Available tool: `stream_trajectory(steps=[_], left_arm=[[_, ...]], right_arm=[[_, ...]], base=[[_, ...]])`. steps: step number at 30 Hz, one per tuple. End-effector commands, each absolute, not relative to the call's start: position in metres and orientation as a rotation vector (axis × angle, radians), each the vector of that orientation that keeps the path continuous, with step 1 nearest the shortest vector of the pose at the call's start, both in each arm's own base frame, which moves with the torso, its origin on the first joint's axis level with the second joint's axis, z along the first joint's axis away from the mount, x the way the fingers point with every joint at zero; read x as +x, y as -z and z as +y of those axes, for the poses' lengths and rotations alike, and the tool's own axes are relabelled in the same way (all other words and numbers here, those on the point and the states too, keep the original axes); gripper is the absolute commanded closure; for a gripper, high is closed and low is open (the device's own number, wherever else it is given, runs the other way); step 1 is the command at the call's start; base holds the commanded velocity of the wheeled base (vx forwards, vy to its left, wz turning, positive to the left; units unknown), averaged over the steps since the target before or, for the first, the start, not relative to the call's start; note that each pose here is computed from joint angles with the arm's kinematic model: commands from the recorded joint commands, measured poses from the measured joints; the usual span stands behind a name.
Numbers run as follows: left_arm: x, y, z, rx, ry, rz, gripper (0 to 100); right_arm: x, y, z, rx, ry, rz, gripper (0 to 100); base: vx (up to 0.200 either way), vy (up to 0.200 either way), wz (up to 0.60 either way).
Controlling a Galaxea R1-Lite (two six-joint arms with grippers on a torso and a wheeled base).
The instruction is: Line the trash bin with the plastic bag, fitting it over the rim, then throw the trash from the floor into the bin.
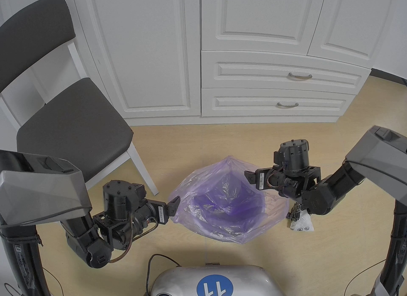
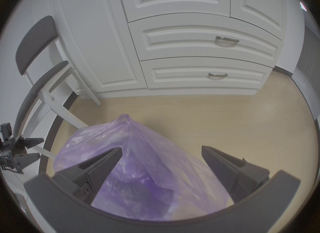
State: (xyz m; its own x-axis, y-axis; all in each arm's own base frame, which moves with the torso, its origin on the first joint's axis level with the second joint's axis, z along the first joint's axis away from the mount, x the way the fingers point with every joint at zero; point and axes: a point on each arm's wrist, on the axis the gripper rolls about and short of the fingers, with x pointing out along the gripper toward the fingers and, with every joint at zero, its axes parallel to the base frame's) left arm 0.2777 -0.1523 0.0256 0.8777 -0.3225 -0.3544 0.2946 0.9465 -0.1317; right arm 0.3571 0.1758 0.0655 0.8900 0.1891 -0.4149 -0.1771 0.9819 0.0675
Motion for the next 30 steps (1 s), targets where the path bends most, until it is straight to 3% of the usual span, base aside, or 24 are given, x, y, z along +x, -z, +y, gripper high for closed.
stream_trajectory(steps=[1, 8, 19, 30], left_arm=[[0.317, -0.057, -0.179, -0.044, 0.337, 0.398, 0], [0.341, -0.059, -0.199, 0.008, 0.336, 0.525, 0], [0.372, -0.02, -0.218, 0.054, 0.321, 0.612, 0], [0.408, -0.017, -0.212, 0.021, 0.275, 0.54, 0]], right_arm=[[0.358, -0.094, 0.142, 0.055, -0.124, 0.515, 0], [0.366, -0.068, 0.13, -0.05, -0.111, 0.577, 0], [0.378, -0.033, 0.116, -0.126, -0.085, 0.649, 0], [0.392, -0.027, 0.11, -0.101, -0.061, 0.64, 0]], base=[[0.0, 0.0, 0.0], [0.0, 0.0, 0.0], [0.0, 0.0, 0.0], [0.0, 0.0, 0.0]])
